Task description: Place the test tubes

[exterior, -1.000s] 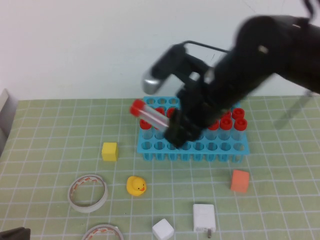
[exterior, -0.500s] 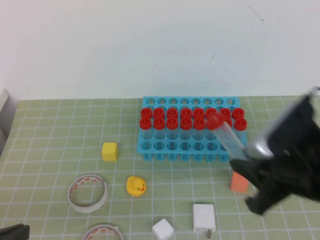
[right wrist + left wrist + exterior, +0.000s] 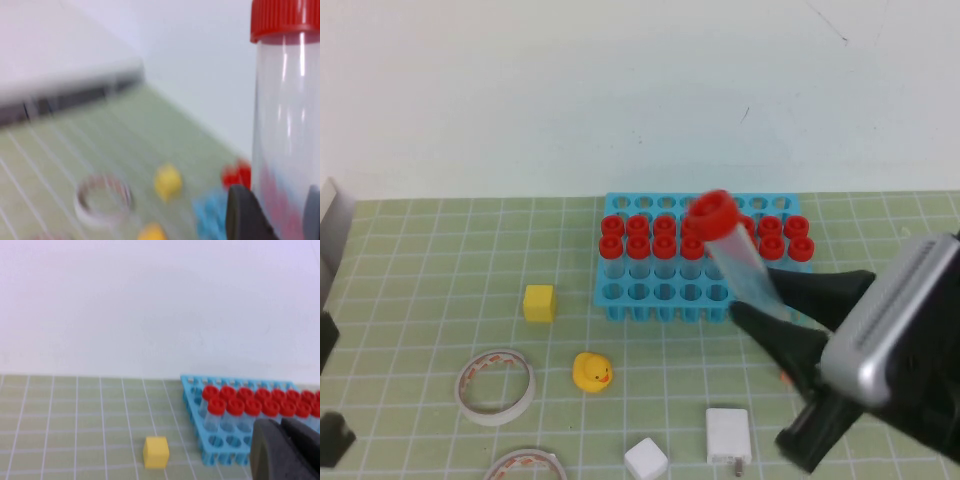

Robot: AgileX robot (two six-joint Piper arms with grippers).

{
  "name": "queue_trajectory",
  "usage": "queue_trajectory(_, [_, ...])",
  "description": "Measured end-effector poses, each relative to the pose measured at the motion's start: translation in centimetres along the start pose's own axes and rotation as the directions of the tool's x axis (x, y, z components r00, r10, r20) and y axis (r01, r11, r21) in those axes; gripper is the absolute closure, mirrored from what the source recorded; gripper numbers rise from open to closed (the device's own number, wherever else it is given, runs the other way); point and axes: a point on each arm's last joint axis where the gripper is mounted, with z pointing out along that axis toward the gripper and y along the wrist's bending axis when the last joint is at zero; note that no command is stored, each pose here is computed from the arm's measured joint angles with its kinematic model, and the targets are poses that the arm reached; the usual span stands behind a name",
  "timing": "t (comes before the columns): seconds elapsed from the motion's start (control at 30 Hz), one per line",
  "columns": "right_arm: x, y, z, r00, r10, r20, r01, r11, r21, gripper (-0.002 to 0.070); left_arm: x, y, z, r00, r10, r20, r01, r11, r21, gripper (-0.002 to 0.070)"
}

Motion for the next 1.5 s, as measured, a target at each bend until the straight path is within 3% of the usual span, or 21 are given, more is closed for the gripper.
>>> queue_trajectory(0.17, [-1.5,1.9,-0.3,0.988,-0.070,0.139,0.078,0.996,-0.049,0.0442,-0.5,-0.3,0.2,0.997,-0.068,0.024,0.067,0.997,0.037,0.0676])
queue_trajectory(0.4, [-1.5,2.5,-0.4,0.990,-0.045,0.134,0.058,0.994,-0.092,0.0442,-1.4,-1.0,0.0,0.996,0.039,0.076,-0.045,0.995,0.085,0.0676])
queue_trajectory(0.57, [-1.3,2.6,-0.4,0.992,-0.042,0.119,0.055,0.993,-0.104,0.0442,-1.4,-1.8,0.1,0.997,-0.002,0.072,-0.011,0.984,0.177,0.0676])
queue_trajectory(0.7, [-1.3,2.6,-0.4,0.992,-0.038,0.120,0.051,0.993,-0.108,0.0442,-1.3,-3.0,0.5,0.997,-0.068,0.034,0.053,0.944,0.325,0.0676])
queue_trajectory(0.9, [-1.4,2.8,-0.4,0.992,-0.001,0.124,0.018,0.991,-0.135,0.0442,-0.7,-5.1,1.6,0.998,0.049,-0.033,-0.023,0.842,0.539,0.0676])
queue_trajectory(1.13, [-0.6,3.2,0.5,0.995,0.057,0.079,-0.044,0.987,-0.154,0.0442,-0.3,-6.0,3.2,0.990,0.086,-0.111,0.006,0.761,0.649,0.0676])
queue_trajectory(1.27, [-0.1,3.5,1.4,0.990,0.113,0.086,-0.099,0.984,-0.151,0.0442,-1.6,-6.2,3.5,0.993,0.093,-0.073,-0.025,0.767,0.641,0.0675])
queue_trajectory(1.37, [-0.1,3.6,2.1,0.982,0.133,0.137,-0.112,0.983,-0.148,0.0442,-2.9,-6.4,3.5,0.995,0.095,-0.032,-0.054,0.775,0.629,0.0642])
queue_trajectory(1.5, [-0.1,4.2,2.9,0.971,0.081,0.224,-0.041,0.983,-0.177,0.0442,-4.0,-6.8,3.7,0.995,0.098,-0.009,-0.069,0.760,0.647,0.0486])
